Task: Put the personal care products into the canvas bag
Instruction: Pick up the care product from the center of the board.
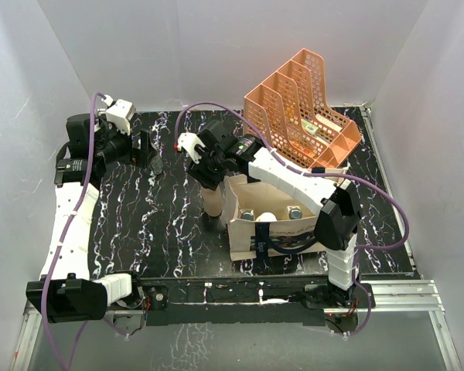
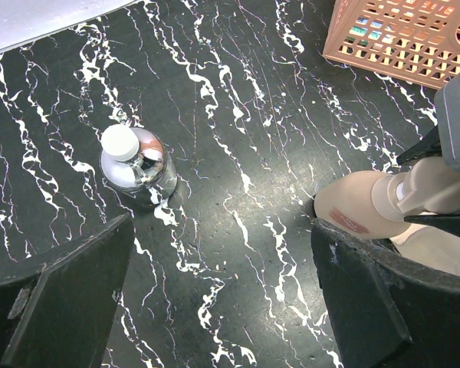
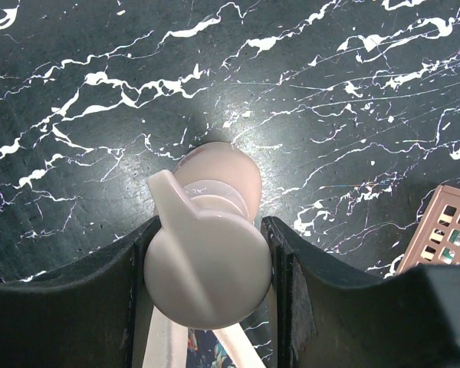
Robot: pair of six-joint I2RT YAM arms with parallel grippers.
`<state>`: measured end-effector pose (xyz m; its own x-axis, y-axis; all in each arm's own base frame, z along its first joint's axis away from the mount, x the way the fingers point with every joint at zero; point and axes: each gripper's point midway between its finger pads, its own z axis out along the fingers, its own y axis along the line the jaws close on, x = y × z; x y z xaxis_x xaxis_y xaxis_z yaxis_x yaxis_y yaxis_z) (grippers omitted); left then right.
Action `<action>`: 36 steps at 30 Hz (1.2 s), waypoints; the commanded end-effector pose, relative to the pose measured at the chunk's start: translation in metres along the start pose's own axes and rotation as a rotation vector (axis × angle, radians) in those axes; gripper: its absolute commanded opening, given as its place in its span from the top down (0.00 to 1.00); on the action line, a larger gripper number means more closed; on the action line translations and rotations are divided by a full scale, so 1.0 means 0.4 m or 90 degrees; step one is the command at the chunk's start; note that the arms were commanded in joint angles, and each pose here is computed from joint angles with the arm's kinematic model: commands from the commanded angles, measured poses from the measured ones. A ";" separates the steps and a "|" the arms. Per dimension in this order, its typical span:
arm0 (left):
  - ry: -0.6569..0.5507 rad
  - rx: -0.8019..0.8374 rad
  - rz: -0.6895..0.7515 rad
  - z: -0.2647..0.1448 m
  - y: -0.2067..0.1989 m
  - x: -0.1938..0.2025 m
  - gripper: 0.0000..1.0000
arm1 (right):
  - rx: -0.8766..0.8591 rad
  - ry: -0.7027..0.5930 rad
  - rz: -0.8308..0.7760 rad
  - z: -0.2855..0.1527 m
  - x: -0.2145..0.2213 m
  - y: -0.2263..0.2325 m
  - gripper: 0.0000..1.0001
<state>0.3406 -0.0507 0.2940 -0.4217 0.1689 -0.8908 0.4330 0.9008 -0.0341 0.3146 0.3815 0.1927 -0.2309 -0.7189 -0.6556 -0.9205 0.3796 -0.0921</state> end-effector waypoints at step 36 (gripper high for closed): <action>0.017 0.008 -0.003 0.018 0.002 0.033 0.03 | 0.071 -0.342 -0.095 -0.467 -0.351 0.016 0.92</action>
<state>0.3407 -0.0514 0.2812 -0.4486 0.1670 -0.8780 0.4349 0.8990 -0.0512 0.2962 0.3796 0.2963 -0.1062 -0.6129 -0.7830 -0.9258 0.3483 -0.1470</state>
